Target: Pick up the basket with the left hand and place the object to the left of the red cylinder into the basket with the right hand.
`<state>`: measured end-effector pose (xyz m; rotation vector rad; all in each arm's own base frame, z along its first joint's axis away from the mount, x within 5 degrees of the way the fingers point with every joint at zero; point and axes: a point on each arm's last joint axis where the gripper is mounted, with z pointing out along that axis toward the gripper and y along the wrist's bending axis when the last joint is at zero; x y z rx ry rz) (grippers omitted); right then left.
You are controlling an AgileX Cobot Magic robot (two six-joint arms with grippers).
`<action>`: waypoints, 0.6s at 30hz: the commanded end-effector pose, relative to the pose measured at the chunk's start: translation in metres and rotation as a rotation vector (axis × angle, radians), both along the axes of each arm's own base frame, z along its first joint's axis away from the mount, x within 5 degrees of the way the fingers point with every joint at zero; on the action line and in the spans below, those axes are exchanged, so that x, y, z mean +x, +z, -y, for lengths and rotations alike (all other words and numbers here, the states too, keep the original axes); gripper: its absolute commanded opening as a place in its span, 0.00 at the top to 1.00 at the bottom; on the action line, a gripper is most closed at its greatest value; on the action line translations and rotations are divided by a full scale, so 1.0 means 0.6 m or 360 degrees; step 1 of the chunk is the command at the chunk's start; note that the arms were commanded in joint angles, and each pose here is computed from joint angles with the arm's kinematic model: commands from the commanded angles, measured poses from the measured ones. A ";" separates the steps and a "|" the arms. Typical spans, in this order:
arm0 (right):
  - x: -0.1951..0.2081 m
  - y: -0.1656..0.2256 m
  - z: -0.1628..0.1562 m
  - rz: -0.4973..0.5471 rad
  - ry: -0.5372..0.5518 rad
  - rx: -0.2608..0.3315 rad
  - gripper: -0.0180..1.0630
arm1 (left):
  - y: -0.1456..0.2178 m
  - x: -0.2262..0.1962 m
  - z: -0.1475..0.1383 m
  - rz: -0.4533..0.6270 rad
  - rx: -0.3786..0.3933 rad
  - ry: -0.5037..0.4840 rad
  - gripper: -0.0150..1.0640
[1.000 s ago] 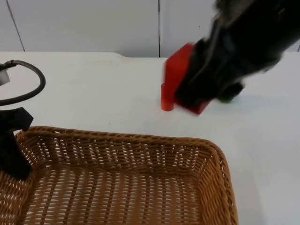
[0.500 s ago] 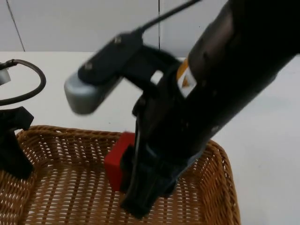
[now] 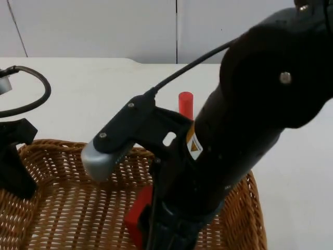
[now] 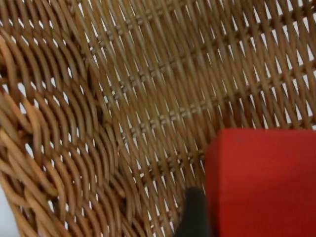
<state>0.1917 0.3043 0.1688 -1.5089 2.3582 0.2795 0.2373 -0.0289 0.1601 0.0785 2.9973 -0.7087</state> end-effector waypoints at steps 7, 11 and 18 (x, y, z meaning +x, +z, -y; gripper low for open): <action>-0.003 0.033 -0.001 0.0056 -0.0011 0.0121 0.06 | 0.009 0.001 0.004 0.0010 -0.0055 0.0027 0.99; -0.010 0.104 0.013 0.0187 0.0003 0.0286 0.06 | 0.009 0.001 0.004 0.0010 -0.0055 0.0027 0.99; -0.038 0.232 0.058 0.0412 0.0005 0.0614 0.06 | 0.009 0.001 0.004 0.0012 -0.0055 0.0024 0.99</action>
